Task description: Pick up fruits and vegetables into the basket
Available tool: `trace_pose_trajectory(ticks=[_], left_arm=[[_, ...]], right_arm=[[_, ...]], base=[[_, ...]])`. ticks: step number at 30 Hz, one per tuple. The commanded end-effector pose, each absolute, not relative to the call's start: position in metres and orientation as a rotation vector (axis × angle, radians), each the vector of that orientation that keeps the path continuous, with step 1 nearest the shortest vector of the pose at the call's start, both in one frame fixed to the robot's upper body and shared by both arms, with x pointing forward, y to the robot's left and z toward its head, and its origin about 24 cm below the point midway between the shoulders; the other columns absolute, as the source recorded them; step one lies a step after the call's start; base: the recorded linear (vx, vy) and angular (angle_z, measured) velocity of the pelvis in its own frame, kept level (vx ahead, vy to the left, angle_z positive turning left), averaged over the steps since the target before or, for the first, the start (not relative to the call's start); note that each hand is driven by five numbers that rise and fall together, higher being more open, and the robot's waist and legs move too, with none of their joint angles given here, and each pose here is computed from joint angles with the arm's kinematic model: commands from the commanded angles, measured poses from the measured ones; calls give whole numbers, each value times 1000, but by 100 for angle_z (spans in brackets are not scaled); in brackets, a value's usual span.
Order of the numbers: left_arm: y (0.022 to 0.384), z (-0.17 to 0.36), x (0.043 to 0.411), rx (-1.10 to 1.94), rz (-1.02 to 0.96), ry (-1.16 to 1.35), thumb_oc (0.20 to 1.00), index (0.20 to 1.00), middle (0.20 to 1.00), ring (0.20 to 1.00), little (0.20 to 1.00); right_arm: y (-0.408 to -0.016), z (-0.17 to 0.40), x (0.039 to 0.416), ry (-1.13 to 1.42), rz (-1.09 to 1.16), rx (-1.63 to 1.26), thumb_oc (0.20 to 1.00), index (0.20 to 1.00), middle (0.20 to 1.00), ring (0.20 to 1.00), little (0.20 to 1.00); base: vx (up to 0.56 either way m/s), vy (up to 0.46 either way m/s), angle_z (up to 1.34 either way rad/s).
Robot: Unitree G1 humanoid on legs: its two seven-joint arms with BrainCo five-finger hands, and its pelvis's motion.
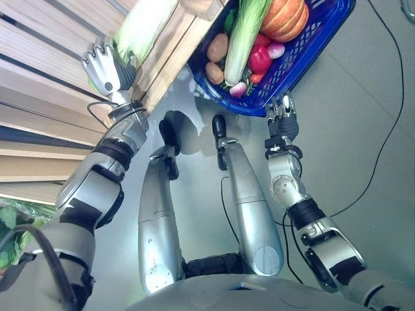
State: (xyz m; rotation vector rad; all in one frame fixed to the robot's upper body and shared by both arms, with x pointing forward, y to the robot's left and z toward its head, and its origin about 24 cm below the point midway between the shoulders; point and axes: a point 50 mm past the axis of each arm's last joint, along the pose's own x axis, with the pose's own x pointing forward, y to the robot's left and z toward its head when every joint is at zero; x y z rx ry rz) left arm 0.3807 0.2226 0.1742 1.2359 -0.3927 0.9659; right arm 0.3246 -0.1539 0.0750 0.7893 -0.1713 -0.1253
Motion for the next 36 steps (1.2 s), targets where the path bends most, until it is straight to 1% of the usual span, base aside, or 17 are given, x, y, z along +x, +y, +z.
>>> trace_pose_trajectory(ticks=[1,6,10,17,24,25,28,30,33,36], left_arm=[[268,175,367,1335,1079,-325,200,200,200,200,200],[281,174,358,1344,1095,-336,200,200,200,200,200],[286,164,345,1304,1100,-407,200,200,200,200,200],[277,143,321,1208,976,-562,200,200,200,200,200],[244,138,295,976,768,-723,200,200,200,200,200],[233,143,289,884,681,-763,200,200,200,200,200],[215,147,282,778,538,-804,200,200,200,200,200],[210,147,279,709,475,-789,200,200,200,200,200],[192,142,276,595,280,-754,200,200,200,200,200],[184,138,273,530,180,-712,200,200,200,200,200]], right_arm=[[-152,77,309,-226,-89,805,1000,1000,1000,1000,1000],[-154,76,305,-210,-83,794,1000,1000,1000,1000,1000],[-156,75,300,-222,-78,768,1000,1000,1000,1000,1000],[-168,71,291,-254,-97,758,1000,1000,1000,1000,1000],[-170,75,284,-297,-88,749,1000,1000,1000,1000,1000],[-170,75,283,-305,-95,738,1000,1000,1000,1000,1000],[-166,79,281,-315,-62,725,1000,1000,1000,1000,1000],[-165,82,281,-330,-36,716,1000,1000,1000,1000,1000],[-156,92,279,-371,41,636,1000,1000,1000,1000,1000],[-152,98,279,-374,101,588,1000,1000,1000,1000,1000]], base=[[0,0,0],[32,32,3],[33,24,6],[67,-2,14],[100,-31,20],[106,-12,21],[109,-6,26],[69,-10,15],[61,-20,12],[99,-12,13]])
